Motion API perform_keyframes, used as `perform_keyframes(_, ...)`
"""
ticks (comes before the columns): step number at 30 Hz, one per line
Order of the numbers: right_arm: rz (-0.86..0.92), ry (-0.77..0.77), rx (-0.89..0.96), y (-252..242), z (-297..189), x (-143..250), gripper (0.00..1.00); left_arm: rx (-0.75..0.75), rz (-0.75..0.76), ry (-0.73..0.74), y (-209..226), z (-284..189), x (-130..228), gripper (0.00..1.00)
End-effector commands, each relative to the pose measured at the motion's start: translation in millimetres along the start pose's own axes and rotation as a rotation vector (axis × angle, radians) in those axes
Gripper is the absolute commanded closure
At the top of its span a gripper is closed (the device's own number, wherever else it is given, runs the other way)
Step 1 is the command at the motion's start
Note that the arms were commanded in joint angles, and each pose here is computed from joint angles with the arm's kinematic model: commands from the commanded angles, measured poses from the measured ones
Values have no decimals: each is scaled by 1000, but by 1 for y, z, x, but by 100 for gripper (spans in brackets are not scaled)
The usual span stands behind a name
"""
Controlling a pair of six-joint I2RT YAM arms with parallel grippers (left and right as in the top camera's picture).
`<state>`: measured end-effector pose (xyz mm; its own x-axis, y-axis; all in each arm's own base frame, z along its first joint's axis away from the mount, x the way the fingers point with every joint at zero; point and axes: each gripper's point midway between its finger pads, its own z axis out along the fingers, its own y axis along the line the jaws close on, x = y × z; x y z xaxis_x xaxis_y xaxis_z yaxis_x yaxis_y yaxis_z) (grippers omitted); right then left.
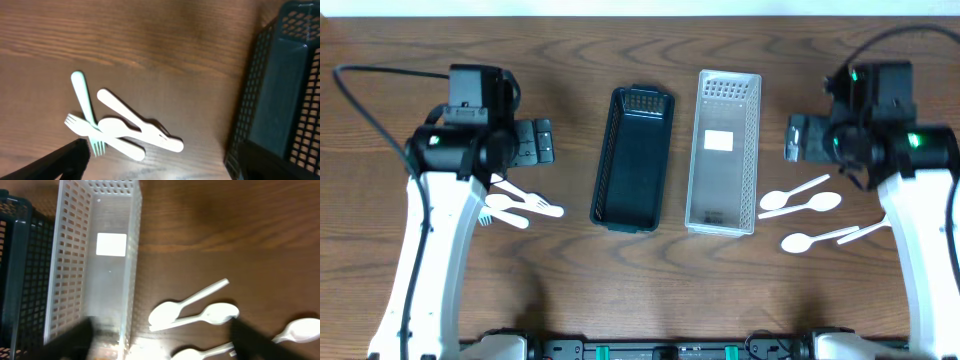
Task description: Pack container
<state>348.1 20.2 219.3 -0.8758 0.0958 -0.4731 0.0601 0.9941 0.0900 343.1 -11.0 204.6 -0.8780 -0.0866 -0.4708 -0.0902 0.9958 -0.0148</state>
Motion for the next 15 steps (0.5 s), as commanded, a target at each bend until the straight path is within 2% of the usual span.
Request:
perform_keyframes(1,46,23,-23,2,14,-9,82,-6,19,23,-2,19,-7,30)
perform_keyframes(2,75,36,-11,0,20,-9,99,-7,20,34,-3,26,-7,47)
perform_keyframes(3,108,58,4,-4,28,-7,99,-8,14,47,-3,35,-8,59)
perform_keyframes(5,145,104,16,-9,44,-3,99,-13,-3,71,-4,52,-8,66)
perform_keyframes(8,151,172,29,-12,72,4,99,-19,-18,109,-6,79,-7,90)
perform_keyframes(11,111,231,3,-9,97,11,99,-18,-30,153,-8,102,-1,94)
perform_keyframes(15,55,297,-77,4,125,20,99,72,-38,230,-25,122,12,94)
